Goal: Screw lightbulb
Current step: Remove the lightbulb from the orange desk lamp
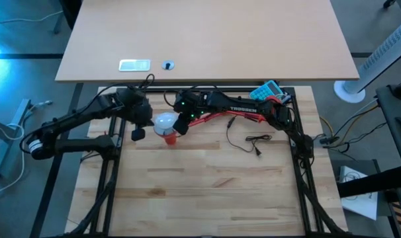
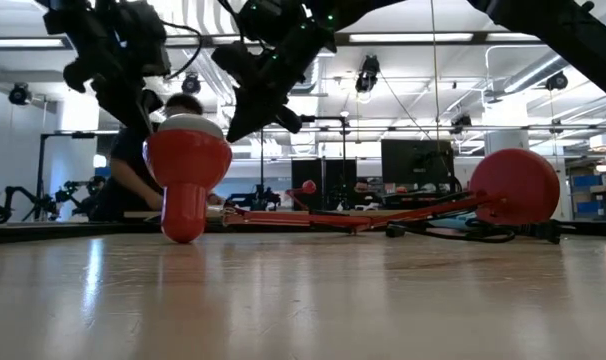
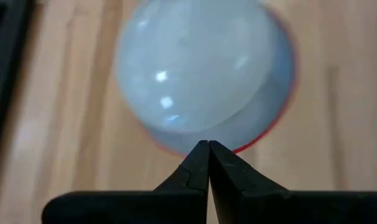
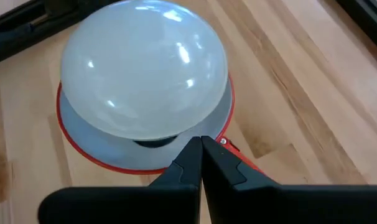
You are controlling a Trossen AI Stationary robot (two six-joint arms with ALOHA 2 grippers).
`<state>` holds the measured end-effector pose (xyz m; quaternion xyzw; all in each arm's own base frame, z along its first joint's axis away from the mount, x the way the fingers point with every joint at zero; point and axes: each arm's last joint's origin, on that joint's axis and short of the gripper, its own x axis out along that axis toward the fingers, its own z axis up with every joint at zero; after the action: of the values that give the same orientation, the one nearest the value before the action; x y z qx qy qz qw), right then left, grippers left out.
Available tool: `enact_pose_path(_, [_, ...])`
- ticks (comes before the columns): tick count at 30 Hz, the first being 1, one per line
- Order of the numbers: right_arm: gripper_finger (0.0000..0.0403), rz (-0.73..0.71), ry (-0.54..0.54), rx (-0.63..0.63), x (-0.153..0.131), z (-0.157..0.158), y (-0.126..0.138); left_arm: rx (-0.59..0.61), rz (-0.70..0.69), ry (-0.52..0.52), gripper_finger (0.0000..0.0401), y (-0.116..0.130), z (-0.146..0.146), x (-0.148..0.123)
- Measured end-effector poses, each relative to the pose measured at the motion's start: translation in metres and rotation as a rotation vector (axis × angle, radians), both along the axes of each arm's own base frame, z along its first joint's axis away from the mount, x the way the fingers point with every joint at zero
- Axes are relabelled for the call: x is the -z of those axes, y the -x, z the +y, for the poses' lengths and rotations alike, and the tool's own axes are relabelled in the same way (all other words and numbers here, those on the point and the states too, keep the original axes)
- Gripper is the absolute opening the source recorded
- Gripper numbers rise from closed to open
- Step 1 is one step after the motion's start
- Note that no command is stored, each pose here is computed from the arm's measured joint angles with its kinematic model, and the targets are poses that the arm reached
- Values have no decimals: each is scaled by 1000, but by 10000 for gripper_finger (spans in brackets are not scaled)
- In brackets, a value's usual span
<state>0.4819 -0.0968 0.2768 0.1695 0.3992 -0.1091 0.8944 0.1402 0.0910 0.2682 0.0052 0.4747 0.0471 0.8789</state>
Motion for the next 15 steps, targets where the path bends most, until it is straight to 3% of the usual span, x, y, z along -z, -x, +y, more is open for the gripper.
enact_pose_path(7, [0,-35,-111,-101,-4,16,-2,-43,91,-53,0,-6,23,14])
enact_pose_path(15, [0,-90,-119,-120,-8,28,-8,-45,65,-85,0,-19,36,21])
